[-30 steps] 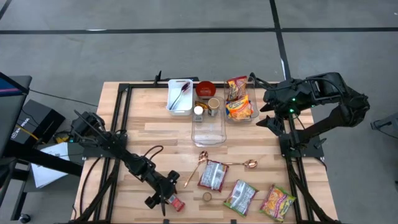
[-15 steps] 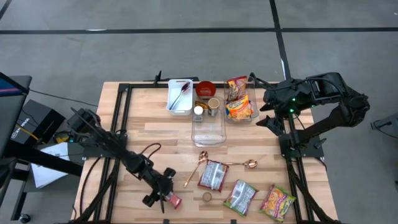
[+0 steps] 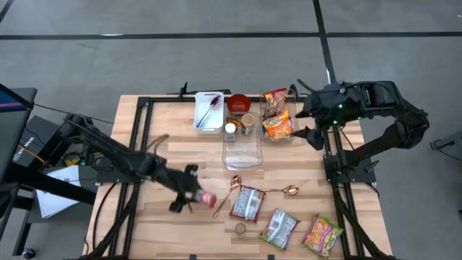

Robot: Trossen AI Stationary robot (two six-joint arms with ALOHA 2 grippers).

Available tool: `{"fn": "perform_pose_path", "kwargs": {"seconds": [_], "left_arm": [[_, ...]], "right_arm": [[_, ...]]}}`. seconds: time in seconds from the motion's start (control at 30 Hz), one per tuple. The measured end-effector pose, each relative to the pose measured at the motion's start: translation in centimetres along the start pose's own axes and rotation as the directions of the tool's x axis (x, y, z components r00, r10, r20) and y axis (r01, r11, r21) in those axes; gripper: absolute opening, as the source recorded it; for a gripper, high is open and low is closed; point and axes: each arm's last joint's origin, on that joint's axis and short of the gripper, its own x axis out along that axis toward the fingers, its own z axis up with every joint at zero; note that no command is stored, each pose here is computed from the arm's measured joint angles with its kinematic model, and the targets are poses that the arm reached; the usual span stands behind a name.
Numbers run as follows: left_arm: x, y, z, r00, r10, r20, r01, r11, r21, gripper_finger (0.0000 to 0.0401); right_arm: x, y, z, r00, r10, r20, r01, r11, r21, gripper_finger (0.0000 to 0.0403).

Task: Pick & Place Food Item
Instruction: Put the red spice can into the left transparent bin

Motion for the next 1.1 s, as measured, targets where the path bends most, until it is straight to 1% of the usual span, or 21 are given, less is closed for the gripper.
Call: {"fn": "perform_pose_path", "kwargs": {"seconds": [0.07, 0.13, 0.2, 0.27, 0.4, 0.5, 0.6, 0.73, 0.8, 0.87, 0.93, 1.03, 1.1], "left_arm": [[-0.7, 1.5, 0.6, 0.997, 0.059, 0.054, -0.056, 0.997, -0.046, 0.0213], [-1.2, 3.0, 1.2, 0.989, 0.124, 0.076, -0.118, 0.989, -0.085, 0.0213], [-1.7, 4.4, 2.2, 0.979, 0.175, 0.107, -0.166, 0.982, -0.095, 0.0213], [-2.3, 5.7, 3.2, 0.966, 0.219, 0.140, -0.205, 0.973, -0.103, 0.0213], [-3.4, 8.6, 5.0, 0.919, 0.333, 0.212, -0.295, 0.936, -0.189, 0.0213], [-4.9, 10.4, 6.6, 0.851, 0.422, 0.311, -0.347, 0.898, -0.270, 0.0213], [-6.1, 11.5, 7.8, 0.805, 0.469, 0.363, -0.365, 0.874, -0.320, 0.0213], [-7.5, 11.9, 9.5, 0.728, 0.479, 0.491, -0.328, 0.872, -0.364, 0.0213], [-7.7, 11.9, 9.8, 0.702, 0.480, 0.526, -0.304, 0.870, -0.388, 0.0213], [-7.8, 11.9, 10.0, 0.687, 0.478, 0.547, -0.289, 0.870, -0.399, 0.0213], [-7.8, 11.9, 10.0, 0.689, 0.479, 0.544, -0.284, 0.869, -0.405, 0.0213], [-7.8, 11.9, 9.9, 0.683, 0.498, 0.534, -0.300, 0.858, -0.416, 0.0213], [-7.9, 11.9, 10.0, 0.671, 0.507, 0.541, -0.304, 0.854, -0.423, 0.0213]], "right_arm": [[0.0, -0.1, 0.5, 0.999, 0.008, 0.043, -0.006, 0.999, -0.033, 0.0314], [0.2, -0.1, 1.1, 0.996, 0.026, 0.087, -0.020, 0.997, -0.075, 0.0314], [0.9, -0.1, 1.8, 0.993, 0.049, 0.105, -0.036, 0.992, -0.121, 0.0314], [2.1, -0.3, 2.6, 0.994, 0.058, 0.094, -0.042, 0.986, -0.163, 0.0314], [4.9, -0.7, 3.8, 0.996, 0.074, 0.043, -0.062, 0.973, -0.223, 0.0314], [7.4, -1.0, 4.9, 0.995, 0.093, 0.018, -0.086, 0.964, -0.253, 0.0314], [9.3, -1.3, 5.7, 0.992, 0.124, 0.009, -0.117, 0.958, -0.261, 0.0314], [10.8, -2.0, 6.7, 0.990, 0.139, 0.035, -0.126, 0.959, -0.253, 0.0314], [10.9, -2.3, 7.0, 0.987, 0.149, 0.065, -0.128, 0.960, -0.247, 0.0314], [10.7, -2.6, 7.6, 0.981, 0.150, 0.124, -0.116, 0.962, -0.248, 0.0314], [10.4, -2.5, 8.0, 0.972, 0.160, 0.173, -0.113, 0.960, -0.256, 0.0314], [10.2, -2.3, 8.5, 0.951, 0.217, 0.221, -0.151, 0.948, -0.281, 0.0314], [10.2, -2.2, 8.5, 0.943, 0.250, 0.220, -0.181, 0.939, -0.291, 0.0314]]}}
